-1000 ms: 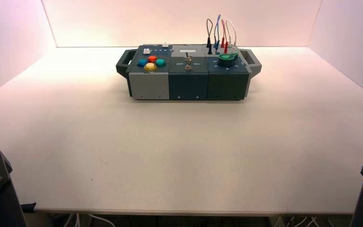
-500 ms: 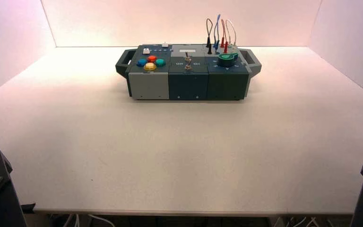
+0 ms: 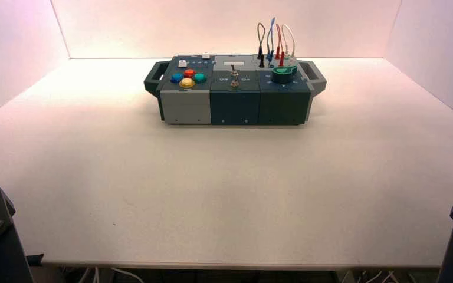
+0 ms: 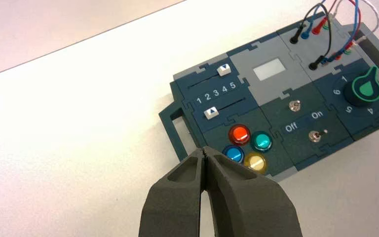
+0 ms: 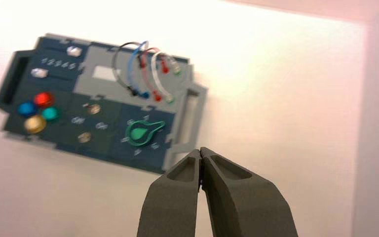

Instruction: Pull the red wire.

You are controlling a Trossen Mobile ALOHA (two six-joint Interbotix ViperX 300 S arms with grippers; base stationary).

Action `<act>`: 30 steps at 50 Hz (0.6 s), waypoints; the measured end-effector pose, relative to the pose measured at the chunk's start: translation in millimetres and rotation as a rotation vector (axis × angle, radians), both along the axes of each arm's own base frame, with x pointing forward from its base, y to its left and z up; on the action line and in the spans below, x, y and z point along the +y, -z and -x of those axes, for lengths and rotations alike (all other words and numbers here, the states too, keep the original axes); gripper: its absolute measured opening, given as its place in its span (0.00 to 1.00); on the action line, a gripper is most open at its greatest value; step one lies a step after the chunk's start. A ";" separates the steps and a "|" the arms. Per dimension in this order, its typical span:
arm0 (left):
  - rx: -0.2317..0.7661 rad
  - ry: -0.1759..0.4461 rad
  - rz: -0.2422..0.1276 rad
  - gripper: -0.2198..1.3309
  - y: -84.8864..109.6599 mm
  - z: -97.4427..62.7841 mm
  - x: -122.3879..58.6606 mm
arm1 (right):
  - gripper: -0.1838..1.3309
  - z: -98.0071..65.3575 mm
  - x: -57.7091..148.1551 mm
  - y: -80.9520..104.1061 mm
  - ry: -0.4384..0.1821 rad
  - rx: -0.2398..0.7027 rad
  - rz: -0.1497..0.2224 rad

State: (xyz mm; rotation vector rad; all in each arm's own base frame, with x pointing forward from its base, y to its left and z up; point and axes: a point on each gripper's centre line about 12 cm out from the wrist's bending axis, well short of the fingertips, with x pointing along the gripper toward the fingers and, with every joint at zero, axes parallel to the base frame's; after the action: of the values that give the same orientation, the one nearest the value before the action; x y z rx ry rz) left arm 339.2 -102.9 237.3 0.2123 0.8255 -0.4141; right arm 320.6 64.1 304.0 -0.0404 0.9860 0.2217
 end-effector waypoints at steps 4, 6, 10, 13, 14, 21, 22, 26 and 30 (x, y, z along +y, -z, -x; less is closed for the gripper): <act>-0.002 0.003 0.001 0.03 -1.9 -0.6 -0.8 | 0.03 -3.1 4.1 -1.2 -0.013 0.038 -0.021; 0.000 0.006 0.000 0.03 -1.3 -0.9 -2.0 | 0.03 -5.4 7.1 -0.6 -0.027 0.061 -0.030; 0.007 0.016 -0.003 0.03 1.4 -0.7 -5.4 | 0.03 -9.3 9.6 3.3 -0.045 0.093 -0.032; 0.008 0.030 -0.007 0.03 2.1 -0.2 -8.7 | 0.03 -12.7 10.4 10.2 -0.055 0.114 -0.024; 0.012 0.040 -0.009 0.04 2.8 0.8 -11.3 | 0.03 -14.1 10.8 14.0 -0.062 0.126 -0.020; 0.020 0.094 -0.021 0.04 1.7 6.3 -23.9 | 0.03 -22.4 12.4 29.2 -0.107 0.145 0.011; 0.031 0.126 -0.030 0.03 2.3 9.7 -30.6 | 0.03 -27.6 12.9 37.8 -0.136 0.141 0.031; 0.044 0.135 -0.035 0.03 2.9 10.0 -32.1 | 0.03 -33.0 14.4 49.7 -0.175 0.135 0.056; 0.057 0.135 -0.038 0.03 5.6 9.0 -32.0 | 0.03 -38.8 19.2 63.5 -0.220 0.133 0.083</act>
State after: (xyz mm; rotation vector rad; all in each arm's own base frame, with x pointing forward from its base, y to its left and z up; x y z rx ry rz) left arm 330.1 -134.9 231.7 0.2935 0.8781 -0.5334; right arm 359.4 83.3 240.5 -0.2124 1.1234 0.3891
